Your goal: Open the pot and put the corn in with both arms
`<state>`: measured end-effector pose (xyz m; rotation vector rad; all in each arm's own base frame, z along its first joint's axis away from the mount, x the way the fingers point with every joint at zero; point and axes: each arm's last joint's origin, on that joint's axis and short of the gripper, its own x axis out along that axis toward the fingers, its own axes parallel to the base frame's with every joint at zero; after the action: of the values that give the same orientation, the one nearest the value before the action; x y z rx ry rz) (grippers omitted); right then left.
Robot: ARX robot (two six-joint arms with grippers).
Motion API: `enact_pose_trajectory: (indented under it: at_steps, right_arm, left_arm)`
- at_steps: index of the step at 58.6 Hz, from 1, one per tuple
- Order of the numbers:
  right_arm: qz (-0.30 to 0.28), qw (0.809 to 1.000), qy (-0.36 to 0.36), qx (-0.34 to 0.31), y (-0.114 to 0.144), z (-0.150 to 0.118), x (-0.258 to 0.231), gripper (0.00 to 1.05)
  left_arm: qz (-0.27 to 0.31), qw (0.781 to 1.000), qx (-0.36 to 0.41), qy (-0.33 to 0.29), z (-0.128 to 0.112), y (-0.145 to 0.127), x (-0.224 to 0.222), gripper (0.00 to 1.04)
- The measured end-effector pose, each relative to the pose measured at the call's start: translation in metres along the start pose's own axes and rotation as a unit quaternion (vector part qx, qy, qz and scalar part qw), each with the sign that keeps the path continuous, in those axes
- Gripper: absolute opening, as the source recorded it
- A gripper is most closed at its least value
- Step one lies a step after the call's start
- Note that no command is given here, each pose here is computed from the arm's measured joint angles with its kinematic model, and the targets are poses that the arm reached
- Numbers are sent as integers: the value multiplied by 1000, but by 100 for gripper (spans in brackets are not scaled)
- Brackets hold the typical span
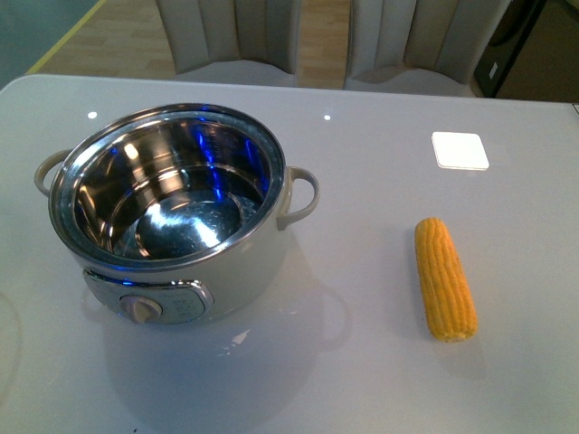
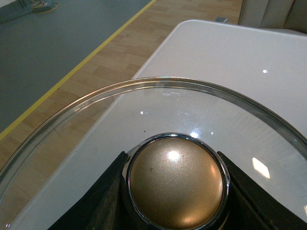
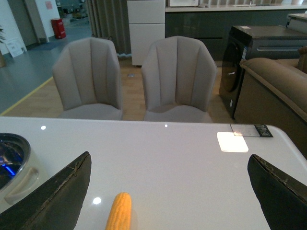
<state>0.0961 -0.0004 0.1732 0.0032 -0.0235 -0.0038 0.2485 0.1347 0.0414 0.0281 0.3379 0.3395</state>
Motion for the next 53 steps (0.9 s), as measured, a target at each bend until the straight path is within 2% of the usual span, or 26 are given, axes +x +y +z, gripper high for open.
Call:
enact_pose_trajectory:
  at_steps: [34, 53]
  right_arm:
    - [0, 1000, 0, 0, 0, 0, 0, 96]
    - [0, 1000, 0, 0, 0, 0, 0, 96]
  left_arm:
    - [-27, 998, -19, 59, -46, -11, 28, 45]
    - [-58, 996, -49, 41, -61, -19, 77, 45]
